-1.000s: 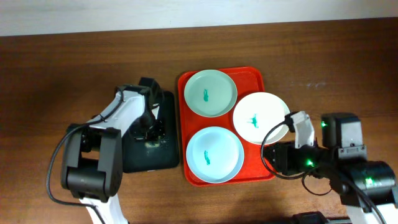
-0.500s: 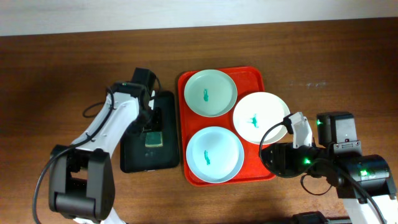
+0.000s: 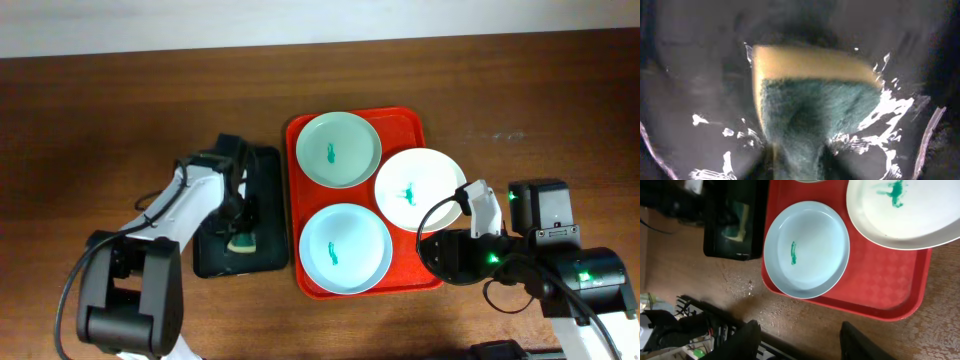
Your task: Clean dirty plates on tray and stack at the side
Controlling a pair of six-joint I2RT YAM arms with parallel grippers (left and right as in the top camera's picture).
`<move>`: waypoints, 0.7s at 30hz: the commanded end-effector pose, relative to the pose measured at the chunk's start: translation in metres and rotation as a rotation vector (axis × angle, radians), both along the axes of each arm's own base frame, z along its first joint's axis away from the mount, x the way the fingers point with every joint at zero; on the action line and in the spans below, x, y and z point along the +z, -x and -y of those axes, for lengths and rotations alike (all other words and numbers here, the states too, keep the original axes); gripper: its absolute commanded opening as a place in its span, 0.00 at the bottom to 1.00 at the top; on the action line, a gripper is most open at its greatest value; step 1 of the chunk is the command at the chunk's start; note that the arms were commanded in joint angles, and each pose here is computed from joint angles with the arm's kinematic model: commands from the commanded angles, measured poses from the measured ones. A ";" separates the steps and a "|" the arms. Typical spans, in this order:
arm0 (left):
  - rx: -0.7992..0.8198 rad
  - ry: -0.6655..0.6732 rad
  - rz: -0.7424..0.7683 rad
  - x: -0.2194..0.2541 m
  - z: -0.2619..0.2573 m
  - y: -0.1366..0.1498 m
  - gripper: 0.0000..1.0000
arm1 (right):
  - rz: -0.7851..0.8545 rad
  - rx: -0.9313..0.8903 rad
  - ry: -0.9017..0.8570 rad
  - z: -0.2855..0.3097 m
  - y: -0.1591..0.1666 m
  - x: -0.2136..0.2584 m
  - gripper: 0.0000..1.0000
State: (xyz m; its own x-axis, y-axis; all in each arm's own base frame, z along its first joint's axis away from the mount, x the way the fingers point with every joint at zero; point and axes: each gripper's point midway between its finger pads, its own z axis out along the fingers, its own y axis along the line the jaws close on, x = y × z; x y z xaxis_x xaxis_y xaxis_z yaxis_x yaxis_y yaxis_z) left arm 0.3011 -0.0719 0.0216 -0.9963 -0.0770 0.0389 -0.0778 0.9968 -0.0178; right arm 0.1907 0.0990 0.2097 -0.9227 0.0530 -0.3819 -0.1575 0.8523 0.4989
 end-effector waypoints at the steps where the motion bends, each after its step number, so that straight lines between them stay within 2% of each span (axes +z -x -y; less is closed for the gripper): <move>1: 0.001 0.000 0.086 0.034 0.000 -0.035 0.75 | -0.008 0.004 0.001 -0.001 0.001 -0.003 0.53; 4: -0.002 0.002 0.115 0.035 0.000 -0.043 0.76 | -0.009 0.004 0.001 -0.001 0.001 -0.003 0.53; 6: -0.002 -0.022 0.117 0.031 -0.004 -0.043 0.71 | -0.009 0.004 0.001 -0.001 0.001 -0.003 0.53; 9: -0.002 -0.032 0.112 0.017 -0.006 -0.038 0.63 | -0.011 0.004 0.001 -0.001 0.002 -0.003 0.53; 13: -0.018 -0.013 0.096 -0.013 -0.002 -0.020 0.61 | -0.011 0.004 0.001 -0.001 0.002 -0.003 0.53; 14: -0.023 -0.009 0.090 -0.021 -0.001 -0.015 0.56 | -0.011 0.004 0.001 -0.001 0.002 -0.003 0.53; 16: -0.037 -0.008 0.096 -0.031 -0.001 -0.011 0.38 | -0.012 0.004 0.001 -0.001 0.002 -0.003 0.53; 17: -0.048 -0.006 0.106 -0.032 -0.001 -0.012 0.22 | -0.011 0.004 0.001 -0.001 0.002 -0.003 0.53; 18: -0.060 -0.004 0.116 -0.032 0.000 -0.014 0.00 | -0.012 0.004 0.001 -0.001 0.002 -0.003 0.53; 21: -0.065 0.001 0.150 -0.022 0.001 -0.027 0.00 | -0.012 0.004 0.001 -0.001 0.002 -0.003 0.53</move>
State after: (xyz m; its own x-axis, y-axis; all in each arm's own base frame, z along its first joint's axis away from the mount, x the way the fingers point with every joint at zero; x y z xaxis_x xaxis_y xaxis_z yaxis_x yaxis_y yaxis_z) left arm 0.3247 -0.0739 -0.0004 -0.9936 -0.0364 -0.1070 -0.0335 0.9990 -0.0289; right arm 0.1904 0.0990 0.2095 -0.9233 0.0533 -0.3803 -0.1564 0.8523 0.4991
